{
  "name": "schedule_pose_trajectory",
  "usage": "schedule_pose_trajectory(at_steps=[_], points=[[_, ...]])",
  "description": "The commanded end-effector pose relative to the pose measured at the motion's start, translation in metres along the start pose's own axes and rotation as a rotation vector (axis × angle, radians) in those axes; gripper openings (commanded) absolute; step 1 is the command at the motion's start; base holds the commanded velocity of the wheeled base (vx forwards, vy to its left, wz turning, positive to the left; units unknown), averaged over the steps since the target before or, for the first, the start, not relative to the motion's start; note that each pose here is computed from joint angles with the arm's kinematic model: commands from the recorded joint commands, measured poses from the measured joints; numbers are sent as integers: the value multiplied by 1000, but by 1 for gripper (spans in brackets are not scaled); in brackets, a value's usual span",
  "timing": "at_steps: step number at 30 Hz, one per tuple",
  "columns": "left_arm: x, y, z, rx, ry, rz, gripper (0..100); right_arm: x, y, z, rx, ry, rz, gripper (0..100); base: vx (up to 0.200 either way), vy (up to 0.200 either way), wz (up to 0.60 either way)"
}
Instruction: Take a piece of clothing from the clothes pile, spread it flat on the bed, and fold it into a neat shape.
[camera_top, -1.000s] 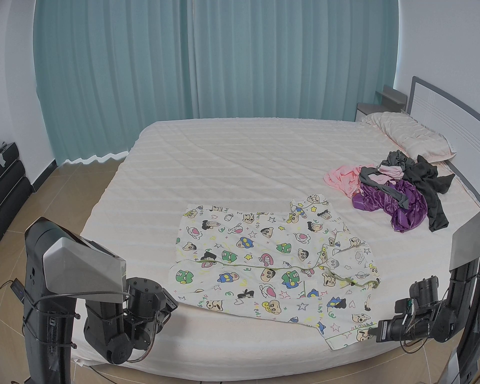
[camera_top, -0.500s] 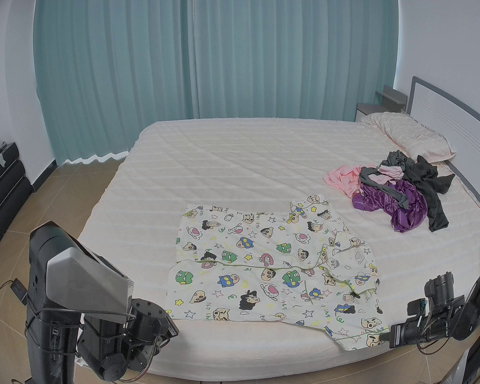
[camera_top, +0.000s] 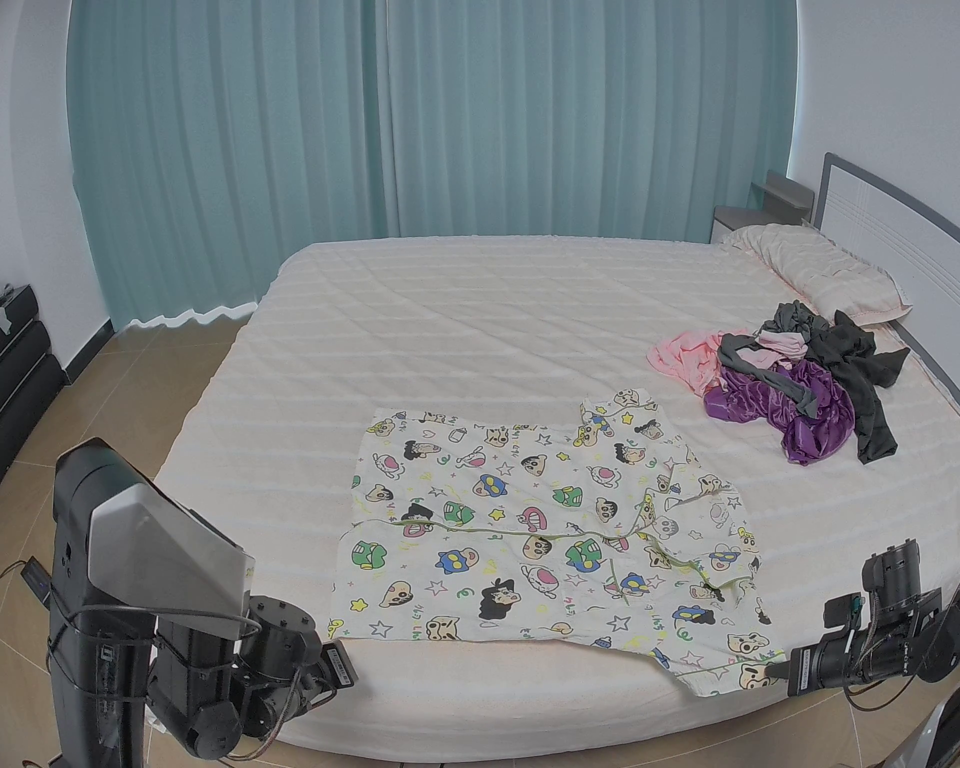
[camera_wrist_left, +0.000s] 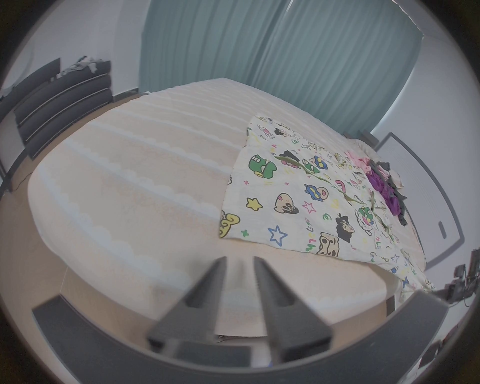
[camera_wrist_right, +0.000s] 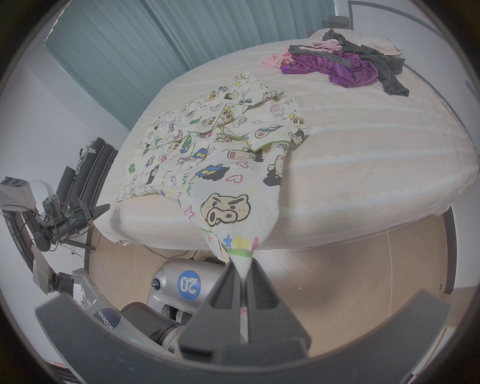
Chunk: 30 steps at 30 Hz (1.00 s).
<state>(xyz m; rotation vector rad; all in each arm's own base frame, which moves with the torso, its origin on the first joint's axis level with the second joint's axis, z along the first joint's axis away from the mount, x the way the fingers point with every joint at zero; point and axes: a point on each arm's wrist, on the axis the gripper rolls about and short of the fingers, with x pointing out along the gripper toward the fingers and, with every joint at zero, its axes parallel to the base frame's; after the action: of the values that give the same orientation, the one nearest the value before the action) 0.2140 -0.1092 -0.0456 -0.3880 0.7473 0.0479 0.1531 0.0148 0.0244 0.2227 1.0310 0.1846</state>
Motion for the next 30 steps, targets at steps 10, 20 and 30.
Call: schedule_pose_trajectory(at_steps=[10, 20, 30], points=[[34, 28, 38, 70, 31, -165, 100, 0, 0, -5, -1, 18, -1, 0, 0, 0, 0], [54, 13, 30, 101, 79, -191, 100, 0, 0, -5, -2, 16, -1, 0, 0, 0, 0], [62, 4, 28, 124, 114, -180, 100, 0, 0, -4, -4, 13, 0, 0, 0, 0, 0]])
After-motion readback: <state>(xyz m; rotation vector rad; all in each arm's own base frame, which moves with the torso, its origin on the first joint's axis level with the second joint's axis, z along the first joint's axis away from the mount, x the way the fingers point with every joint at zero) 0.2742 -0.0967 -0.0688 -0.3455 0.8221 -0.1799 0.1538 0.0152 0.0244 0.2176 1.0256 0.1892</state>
